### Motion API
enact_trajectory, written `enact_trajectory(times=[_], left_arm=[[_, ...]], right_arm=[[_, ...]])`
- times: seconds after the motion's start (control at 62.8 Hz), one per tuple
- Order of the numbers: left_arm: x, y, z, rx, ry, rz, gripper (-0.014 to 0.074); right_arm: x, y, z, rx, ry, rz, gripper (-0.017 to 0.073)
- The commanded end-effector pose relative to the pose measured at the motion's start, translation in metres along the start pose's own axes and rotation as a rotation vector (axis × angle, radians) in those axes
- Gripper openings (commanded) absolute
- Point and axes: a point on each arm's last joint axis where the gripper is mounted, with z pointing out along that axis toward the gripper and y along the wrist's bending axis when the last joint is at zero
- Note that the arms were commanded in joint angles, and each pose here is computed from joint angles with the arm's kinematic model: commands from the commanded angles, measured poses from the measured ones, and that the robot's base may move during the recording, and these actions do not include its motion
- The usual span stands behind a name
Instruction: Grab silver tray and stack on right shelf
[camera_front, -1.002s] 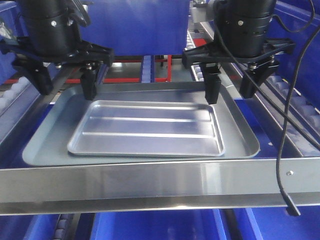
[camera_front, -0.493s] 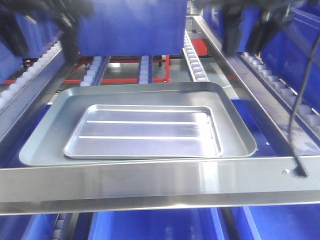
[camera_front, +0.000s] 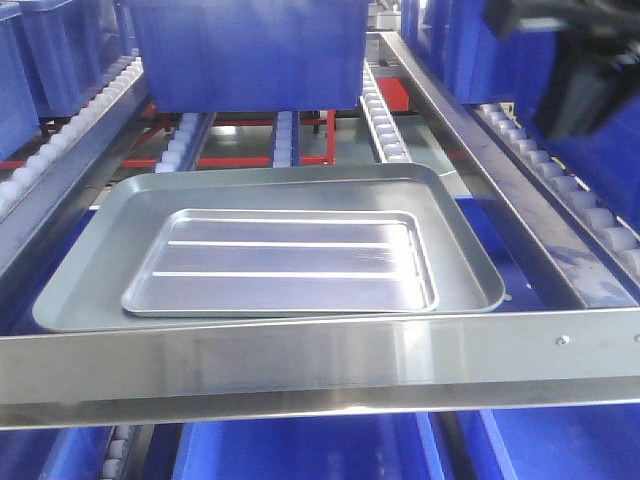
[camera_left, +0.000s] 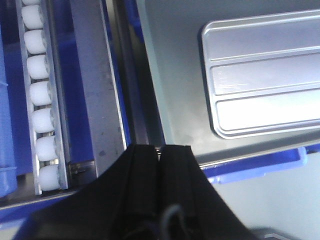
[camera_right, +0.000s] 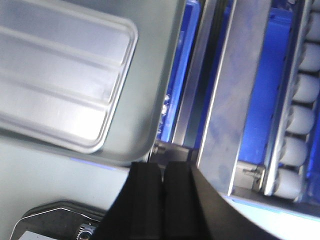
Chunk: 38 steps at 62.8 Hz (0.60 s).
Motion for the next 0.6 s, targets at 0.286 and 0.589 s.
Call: enact_trajectory(times=[0.286,0.589], left_arm=[[0.053,0.022,-0.081,0.106,-0.446,-0.043,-0.0090],[0.083,0.040,-0.142,0.143,-0.731,-0.103,-0.0090]], right_arm=[[0.067,-0.015,-0.060,-0.115,-0.433,-0.031,0.0048],[0.104,-0.031,-0.135,-0.169,-0.794,0.001,0.0048]])
